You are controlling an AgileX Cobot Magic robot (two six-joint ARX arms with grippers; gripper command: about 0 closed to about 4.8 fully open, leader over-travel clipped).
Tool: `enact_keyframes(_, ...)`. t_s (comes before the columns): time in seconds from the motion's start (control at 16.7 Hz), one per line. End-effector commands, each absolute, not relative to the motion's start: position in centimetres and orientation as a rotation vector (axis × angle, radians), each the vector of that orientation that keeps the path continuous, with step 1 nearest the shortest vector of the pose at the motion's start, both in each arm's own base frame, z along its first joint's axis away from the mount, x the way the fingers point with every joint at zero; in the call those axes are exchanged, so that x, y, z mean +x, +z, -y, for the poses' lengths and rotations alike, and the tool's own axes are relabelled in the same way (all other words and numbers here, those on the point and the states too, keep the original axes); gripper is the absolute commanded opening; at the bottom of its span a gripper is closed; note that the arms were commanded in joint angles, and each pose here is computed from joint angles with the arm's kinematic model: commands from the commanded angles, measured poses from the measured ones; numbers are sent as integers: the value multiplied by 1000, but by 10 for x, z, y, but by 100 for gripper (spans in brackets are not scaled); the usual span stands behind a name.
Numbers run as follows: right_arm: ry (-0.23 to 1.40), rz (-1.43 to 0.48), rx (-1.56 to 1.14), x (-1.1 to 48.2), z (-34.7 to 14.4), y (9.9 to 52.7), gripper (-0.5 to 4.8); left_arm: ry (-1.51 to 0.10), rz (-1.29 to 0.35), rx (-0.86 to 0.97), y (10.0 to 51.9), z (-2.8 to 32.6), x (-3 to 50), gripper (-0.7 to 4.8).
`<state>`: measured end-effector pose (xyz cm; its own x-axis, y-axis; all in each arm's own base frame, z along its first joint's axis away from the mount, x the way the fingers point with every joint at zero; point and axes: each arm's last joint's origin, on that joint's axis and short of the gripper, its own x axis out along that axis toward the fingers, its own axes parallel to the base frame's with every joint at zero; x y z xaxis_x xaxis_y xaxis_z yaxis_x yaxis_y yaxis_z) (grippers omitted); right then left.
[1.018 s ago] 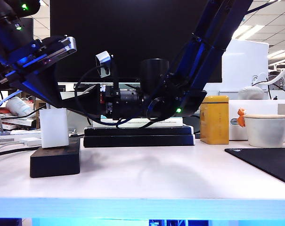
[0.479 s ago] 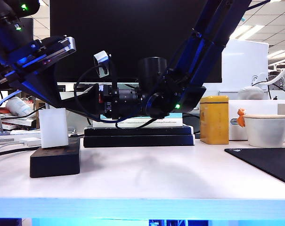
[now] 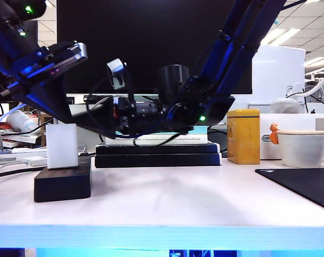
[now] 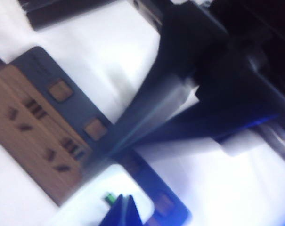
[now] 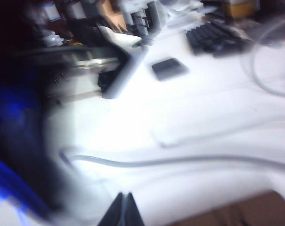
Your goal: Plug the white charger into the left socket.
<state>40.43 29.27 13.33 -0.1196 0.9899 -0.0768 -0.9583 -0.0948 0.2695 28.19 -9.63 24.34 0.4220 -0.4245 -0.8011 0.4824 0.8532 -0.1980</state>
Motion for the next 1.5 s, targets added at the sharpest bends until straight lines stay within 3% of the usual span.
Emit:
enact_keyframes(0.06, 1634, -465, 170, 400, -289, 101, -1, -533, -1135, 95, 225, 93, 275, -6)
enact_keyframes(0.36, 1639, -425, 156, 401, -289, 104, -1, -523, -1128, 106, 225, 93, 276, -6)
enact_keyframes(0.54, 1645, -379, 150, 403, -289, 111, -1, -434, -1149, 169, 223, 89, 275, -6)
enact_keyframes(1.26, 1650, -167, 176, 409, -283, 160, -1, -472, -1106, 155, 242, 92, 281, -5)
enact_keyframes(1.38, 1637, -175, 191, 412, -280, 163, -1, -478, -1036, 151, 263, 95, 288, 62)
enact_keyframes(1.5, 1633, -172, 191, 413, -278, 164, -1, -480, -996, 149, 271, 96, 292, 62)
